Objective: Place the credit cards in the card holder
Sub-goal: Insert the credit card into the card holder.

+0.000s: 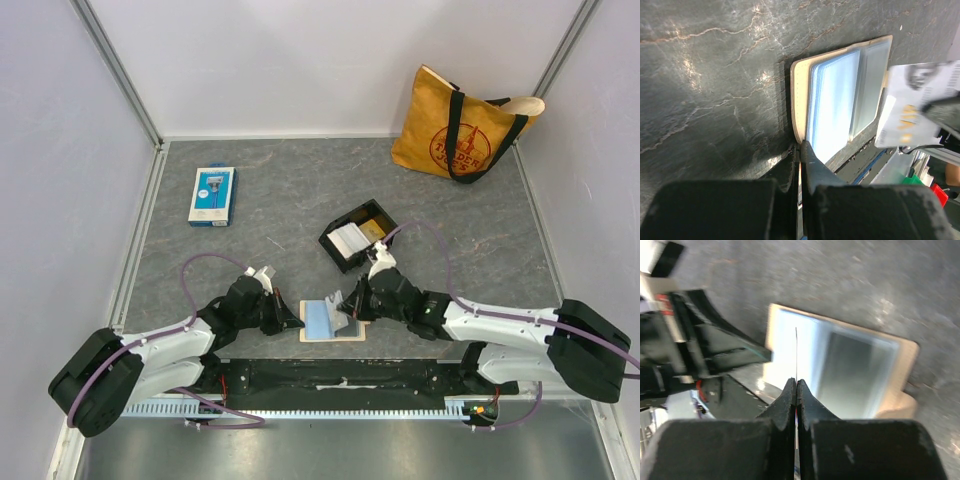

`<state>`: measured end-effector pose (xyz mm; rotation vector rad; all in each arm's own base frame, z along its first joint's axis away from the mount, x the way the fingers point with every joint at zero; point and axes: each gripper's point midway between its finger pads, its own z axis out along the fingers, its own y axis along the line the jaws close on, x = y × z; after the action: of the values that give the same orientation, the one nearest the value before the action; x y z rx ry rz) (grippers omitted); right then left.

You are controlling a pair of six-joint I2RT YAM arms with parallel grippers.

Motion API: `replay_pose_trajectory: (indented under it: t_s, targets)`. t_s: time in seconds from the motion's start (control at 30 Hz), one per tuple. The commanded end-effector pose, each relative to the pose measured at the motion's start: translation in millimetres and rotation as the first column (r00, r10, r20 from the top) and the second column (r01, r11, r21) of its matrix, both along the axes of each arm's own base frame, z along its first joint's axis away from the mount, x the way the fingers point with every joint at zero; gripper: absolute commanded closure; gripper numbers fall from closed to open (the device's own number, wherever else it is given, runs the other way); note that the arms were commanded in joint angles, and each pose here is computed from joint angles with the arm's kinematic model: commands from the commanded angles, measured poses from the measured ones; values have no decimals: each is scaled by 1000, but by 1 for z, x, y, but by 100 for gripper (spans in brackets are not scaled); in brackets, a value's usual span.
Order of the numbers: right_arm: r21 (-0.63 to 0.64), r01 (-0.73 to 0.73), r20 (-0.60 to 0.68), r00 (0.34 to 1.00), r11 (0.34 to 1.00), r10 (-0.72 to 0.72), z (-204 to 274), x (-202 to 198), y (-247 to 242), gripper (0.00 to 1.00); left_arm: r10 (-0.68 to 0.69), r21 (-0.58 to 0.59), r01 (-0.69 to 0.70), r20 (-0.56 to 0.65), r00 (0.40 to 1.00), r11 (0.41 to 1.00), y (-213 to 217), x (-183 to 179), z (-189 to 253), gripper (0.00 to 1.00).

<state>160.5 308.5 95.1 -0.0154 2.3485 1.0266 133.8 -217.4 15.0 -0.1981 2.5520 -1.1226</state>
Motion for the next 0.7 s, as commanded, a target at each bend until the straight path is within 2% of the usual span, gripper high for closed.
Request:
replay_pose_trajectory:
  t_s: [0.0, 0.13, 0.53, 0.67]
  targets:
    - [27, 81, -27, 996, 996, -80, -19, 2, -11, 100, 1, 34, -1, 0, 1000, 999, 6, -2, -7, 98]
    - [83, 93, -34, 995, 992, -90, -26, -1, -13, 100, 5, 36, -4, -6, 1000, 999, 7, -3, -8, 98]
    - [133, 91, -24, 996, 987, -89, -34, 0, -9, 100, 14, 34, -13, -19, 1000, 999, 5, -2, -9, 98]
    - [114, 94, -54, 995, 989, -88, -46, -2, -7, 100, 11, 30, -11, -18, 1000, 999, 4, -1, -7, 98]
